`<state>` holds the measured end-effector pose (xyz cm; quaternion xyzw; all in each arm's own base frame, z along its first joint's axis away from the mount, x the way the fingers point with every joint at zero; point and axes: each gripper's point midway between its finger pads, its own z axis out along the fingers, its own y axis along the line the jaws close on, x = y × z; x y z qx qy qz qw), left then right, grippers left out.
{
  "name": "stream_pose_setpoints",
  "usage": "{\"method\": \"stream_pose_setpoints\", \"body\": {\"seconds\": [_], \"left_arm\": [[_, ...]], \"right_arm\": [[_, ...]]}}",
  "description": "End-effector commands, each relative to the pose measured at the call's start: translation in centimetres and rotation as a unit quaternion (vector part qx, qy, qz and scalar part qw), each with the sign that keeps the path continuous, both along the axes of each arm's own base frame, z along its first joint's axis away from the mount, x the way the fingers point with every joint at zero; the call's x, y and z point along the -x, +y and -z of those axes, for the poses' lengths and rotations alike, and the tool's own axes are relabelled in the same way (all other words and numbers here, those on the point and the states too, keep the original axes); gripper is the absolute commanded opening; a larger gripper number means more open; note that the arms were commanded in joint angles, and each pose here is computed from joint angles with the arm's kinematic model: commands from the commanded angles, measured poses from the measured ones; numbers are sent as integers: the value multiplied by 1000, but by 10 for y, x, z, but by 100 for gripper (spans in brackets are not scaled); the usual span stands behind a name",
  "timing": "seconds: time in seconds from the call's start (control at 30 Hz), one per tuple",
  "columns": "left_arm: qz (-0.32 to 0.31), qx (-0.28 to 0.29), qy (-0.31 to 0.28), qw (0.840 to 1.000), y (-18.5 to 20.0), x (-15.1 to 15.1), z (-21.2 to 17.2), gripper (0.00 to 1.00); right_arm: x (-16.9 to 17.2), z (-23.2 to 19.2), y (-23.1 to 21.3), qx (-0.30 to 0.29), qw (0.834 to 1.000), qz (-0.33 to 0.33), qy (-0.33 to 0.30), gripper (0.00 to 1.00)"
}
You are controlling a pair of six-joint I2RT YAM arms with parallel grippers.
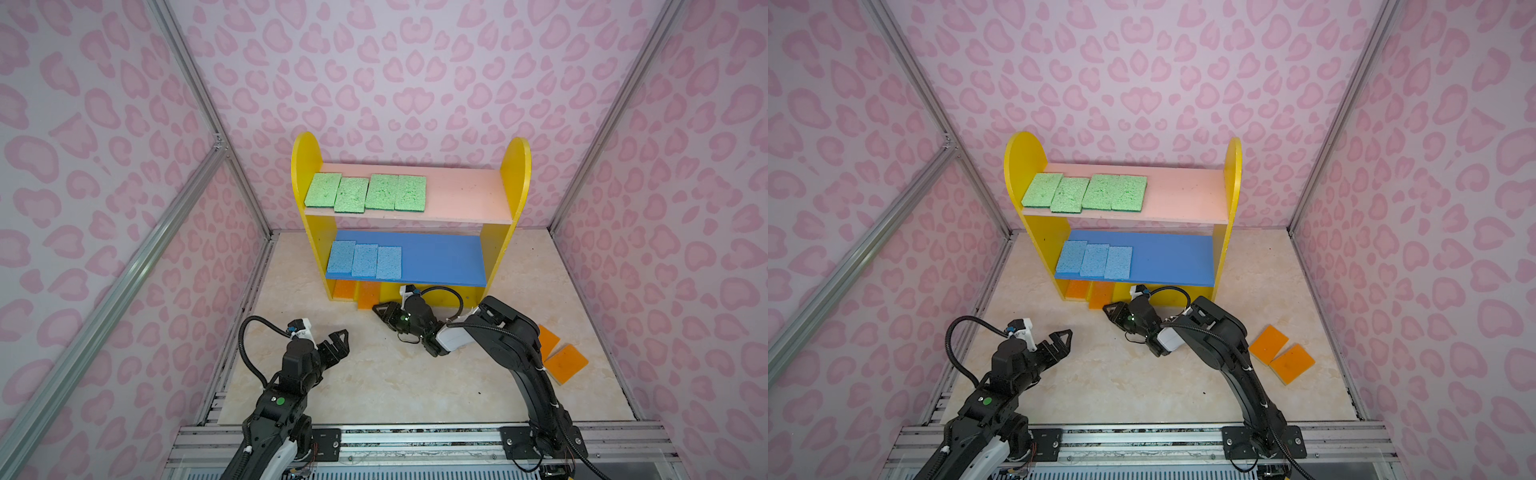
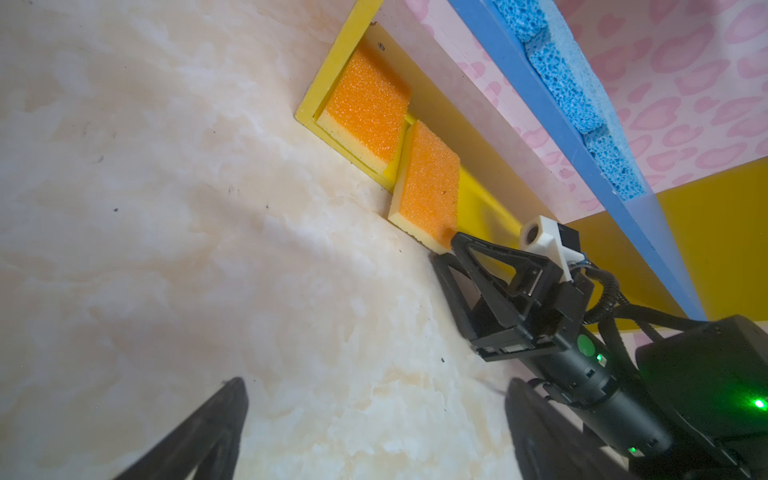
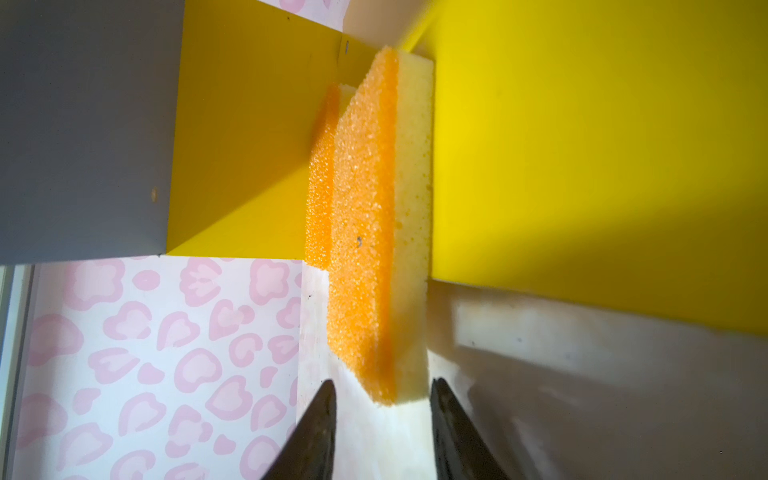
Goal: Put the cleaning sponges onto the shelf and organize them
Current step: 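Push the orange sponge upright into the bottom compartment beside the first sponge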
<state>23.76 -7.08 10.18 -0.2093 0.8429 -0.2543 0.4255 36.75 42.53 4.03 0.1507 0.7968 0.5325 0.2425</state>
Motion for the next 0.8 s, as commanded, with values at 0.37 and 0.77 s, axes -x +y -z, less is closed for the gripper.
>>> {"method": "stream_pose_setpoints", "body": {"seconds": [0.37, 0.77], "left_arm": [[3, -6, -2, 1000, 1, 0, -2, 98], [4, -11, -3, 1000, 1, -1, -3, 97]], "right_arm": [[-11, -1, 0, -4, 1000, 16, -10, 11], [-19, -5, -2, -7, 1000, 26, -15, 6]]}}
